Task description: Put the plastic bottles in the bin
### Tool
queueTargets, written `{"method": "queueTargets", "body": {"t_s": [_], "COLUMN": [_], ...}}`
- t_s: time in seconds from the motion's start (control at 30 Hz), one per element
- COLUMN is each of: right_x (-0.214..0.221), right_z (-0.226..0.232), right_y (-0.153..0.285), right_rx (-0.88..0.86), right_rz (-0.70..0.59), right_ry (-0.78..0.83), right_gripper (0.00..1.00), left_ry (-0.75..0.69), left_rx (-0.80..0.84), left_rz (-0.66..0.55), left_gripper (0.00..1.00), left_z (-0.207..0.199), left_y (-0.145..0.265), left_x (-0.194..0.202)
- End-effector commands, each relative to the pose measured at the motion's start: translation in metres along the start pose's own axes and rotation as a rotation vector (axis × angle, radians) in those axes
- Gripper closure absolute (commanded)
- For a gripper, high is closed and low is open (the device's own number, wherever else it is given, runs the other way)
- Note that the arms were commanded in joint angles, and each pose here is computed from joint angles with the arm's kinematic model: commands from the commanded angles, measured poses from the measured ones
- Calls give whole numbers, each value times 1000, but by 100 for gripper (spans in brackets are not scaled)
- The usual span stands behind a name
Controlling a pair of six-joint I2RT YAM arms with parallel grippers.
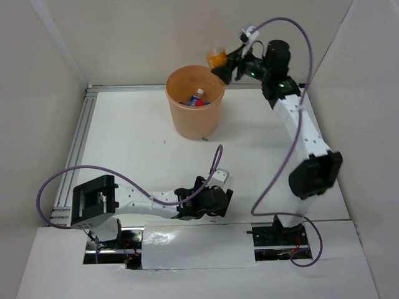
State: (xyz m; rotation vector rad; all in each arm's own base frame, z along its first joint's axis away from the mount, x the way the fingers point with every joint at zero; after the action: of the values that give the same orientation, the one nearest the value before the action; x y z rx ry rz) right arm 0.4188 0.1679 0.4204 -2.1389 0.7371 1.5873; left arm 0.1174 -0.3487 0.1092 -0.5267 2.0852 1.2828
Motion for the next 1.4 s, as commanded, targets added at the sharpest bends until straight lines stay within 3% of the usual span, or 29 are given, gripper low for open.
{"method": "queueTargets", "body": {"t_s": [0.0, 0.03, 0.1, 0.13, 0.17, 0.2, 0.3, 0.33, 0.37, 0.43, 0.47, 0.6, 0.73, 0.83, 0.9, 1.0, 1.23, 1.27, 1.37], "right_x": [8, 29, 22, 32, 35, 37, 34, 25, 31, 36, 42, 64, 103, 151, 178, 197, 215, 216, 213], "right_z": [1, 2, 13, 13, 17, 17, -1, -6, -9, -29, -38, -35, -25, 4, 35, 69, 124, 127, 128], "right_y": [-61, -80, -102, -113, -117, -118, -100, -89, -79, -50, -25, 44, 113, 159, 179, 192, 200, 202, 203], "right_rx": [-75, -97, -126, -130, -137, -140, -101, -89, -84, -57, -25, -2, 80, 67, 37, 14, -111, -112, -105], "right_rz": [-54, -27, -54, -26, -12, -3, -2, -13, 9, 20, 49, 123, 263, 371, 426, 451, 471, 472, 463], "right_ry": [-33, -59, -12, 14, 20, 14, -24, -36, -63, -80, -113, -171, -227, -256, -243, -266, -320, -322, -302], "right_gripper": [64, 57, 46, 19, 0, 0, 0, 0, 0, 0, 0, 0, 0, 0, 30, 100, 92, 92, 91], "left_ry": [20, 15, 9, 9, 2, -6, -13, -13, -14, -13, -13, -20, 19, 40, 56, 88, 274, 291, 359], "left_rx": [18, -5, -33, -79, -95, -117, -132, -132, -122, -115, -97, -92, 5, 113, 148, 150, 162, 128, 158], "left_rz": [-40, -33, -24, -24, -25, -10, -14, -14, -21, -13, -10, -20, -139, -297, -409, -551, -837, -847, -914], "left_gripper": [1, 1, 1, 1, 2, 4, 21, 29, 43, 57, 73, 99, 100, 100, 100, 99, 95, 95, 94], "left_z": [-15, -10, -9, -2, -3, 0, 2, 2, 0, 0, -5, -9, -25, -36, -36, -25, 11, 26, 34], "left_y": [-9, -16, -20, -29, -32, -34, -39, -39, -40, -40, -39, -34, 12, 60, 84, 95, 90, 70, 62], "left_x": [-16, -13, -11, -8, -9, -5, -1, -1, -3, 0, -3, -16, -68, -124, -174, -236, -380, -393, -429]}}
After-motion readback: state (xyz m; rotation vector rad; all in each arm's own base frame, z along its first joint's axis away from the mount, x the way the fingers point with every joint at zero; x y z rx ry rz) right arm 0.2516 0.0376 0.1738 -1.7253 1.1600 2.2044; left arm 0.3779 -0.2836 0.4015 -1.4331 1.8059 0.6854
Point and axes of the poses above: each gripper's point midway between its finger pads, its own y axis back along the fingers, its own z axis along the line the jaws close on, x = y × z, the point moved 5 cm from there along y, back along the fingers, and after that the axes turned 13 degrees about y, right-handed, at the moved point
